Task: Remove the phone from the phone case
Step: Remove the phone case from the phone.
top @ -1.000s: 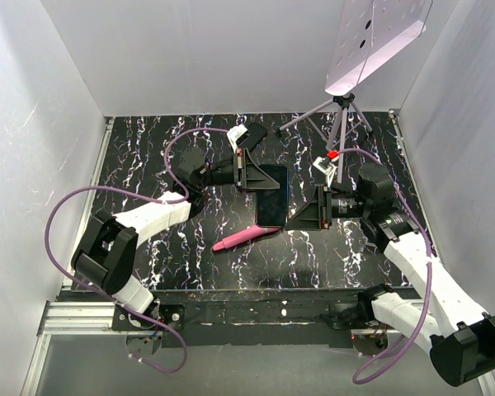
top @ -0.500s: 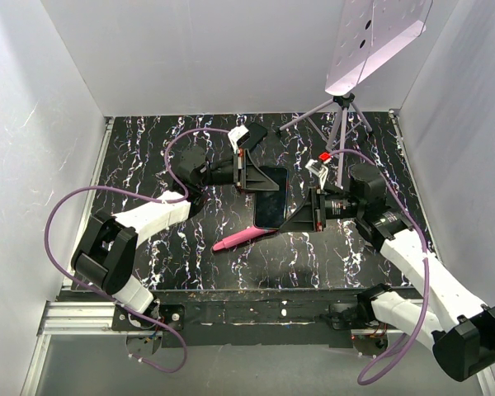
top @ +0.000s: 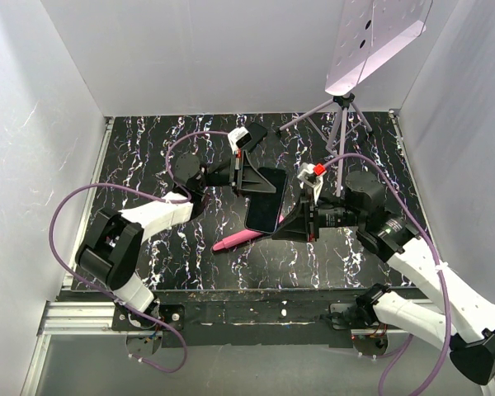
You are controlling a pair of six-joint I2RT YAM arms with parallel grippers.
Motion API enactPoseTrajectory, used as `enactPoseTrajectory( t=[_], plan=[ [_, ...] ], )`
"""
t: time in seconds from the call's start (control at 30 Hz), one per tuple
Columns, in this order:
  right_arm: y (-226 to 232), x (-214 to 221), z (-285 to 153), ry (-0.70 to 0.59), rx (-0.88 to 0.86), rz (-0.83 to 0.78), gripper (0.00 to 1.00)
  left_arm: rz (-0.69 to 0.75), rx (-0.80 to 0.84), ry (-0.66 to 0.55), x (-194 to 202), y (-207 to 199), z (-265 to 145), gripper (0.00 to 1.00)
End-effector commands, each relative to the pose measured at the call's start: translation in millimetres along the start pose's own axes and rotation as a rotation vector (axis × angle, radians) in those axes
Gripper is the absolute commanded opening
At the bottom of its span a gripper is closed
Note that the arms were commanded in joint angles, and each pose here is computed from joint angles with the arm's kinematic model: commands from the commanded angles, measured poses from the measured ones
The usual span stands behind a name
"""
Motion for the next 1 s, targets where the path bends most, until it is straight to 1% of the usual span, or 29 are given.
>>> enactPoseTrajectory(
  t=[0.0,0.13,0.2,0.27,0.37,0.43,0.5,0.53,0.57,0.63,0.7,0.73,0.8,0.83,0.87,0.9,0.93,0.97],
  plan=[
    [-13,-34,5,-0.08,0.134,-0.249,0.01,-0.131,0.065,-0.076,-4,-15,15,0.0],
    [-28,-38,2,-0.089,0.241,-0.284,0.01,-0.159,0.098,-0.065,-1,-16,19,0.0],
    [-40,-39,-1,-0.086,0.322,-0.277,0.01,-0.164,0.091,-0.067,-1,-15,19,0.0],
    [-50,-42,-4,-0.103,0.408,-0.236,0.01,-0.148,0.083,-0.088,-1,-14,18,0.0],
    [-82,-34,-22,-0.116,0.676,-0.086,0.01,-0.119,0.115,-0.13,-4,-21,18,0.0],
    [-112,-21,-49,-0.166,0.978,0.074,0.01,-0.087,0.132,-0.184,-8,-23,16,0.0],
    [-120,-4,-61,-0.167,1.084,0.17,0.01,-0.05,0.143,-0.29,-14,-25,12,0.0],
    [-122,3,-62,-0.179,1.105,0.226,0.01,-0.032,0.141,-0.335,-15,-25,10,0.0],
    [-121,7,-58,-0.181,1.078,0.249,0.01,-0.015,0.141,-0.382,-17,-27,9,0.0],
    [-105,10,-40,-0.161,0.917,0.276,0.01,0.025,0.129,-0.467,-20,-29,8,0.0],
    [-82,9,-27,-0.173,0.735,0.28,0.01,0.077,0.124,-0.547,-24,-33,8,0.0],
    [-72,6,-26,-0.198,0.675,0.276,0.09,0.098,0.132,-0.596,-28,-37,7,0.0],
    [-57,6,-27,-0.239,0.608,0.298,0.4,0.135,0.169,-0.715,-35,-45,1,0.0],
    [-51,5,-30,-0.265,0.586,0.295,0.48,0.145,0.188,-0.782,-39,-48,-3,0.0],
    [-47,4,-32,-0.285,0.568,0.299,0.55,0.148,0.207,-0.826,-42,-50,-5,0.0],
    [-43,4,-33,-0.301,0.552,0.302,0.6,0.151,0.231,-0.864,-46,-53,-7,0.0],
    [-39,2,-32,-0.316,0.519,0.298,0.62,0.159,0.26,-0.891,-50,-56,-8,0.0],
    [-36,1,-30,-0.324,0.488,0.299,0.63,0.159,0.281,-0.889,-54,-55,-4,0.0]
  ],
)
Point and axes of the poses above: each gripper's point midway between its finger pads, its own z axis out along the fingers, its own y axis along the line the jaws close on, x = y × z, the point moved 3 cm from there along -z, back along the fingers, and after that the axes turned 3 degrees about -z, right-handed, at the moved point
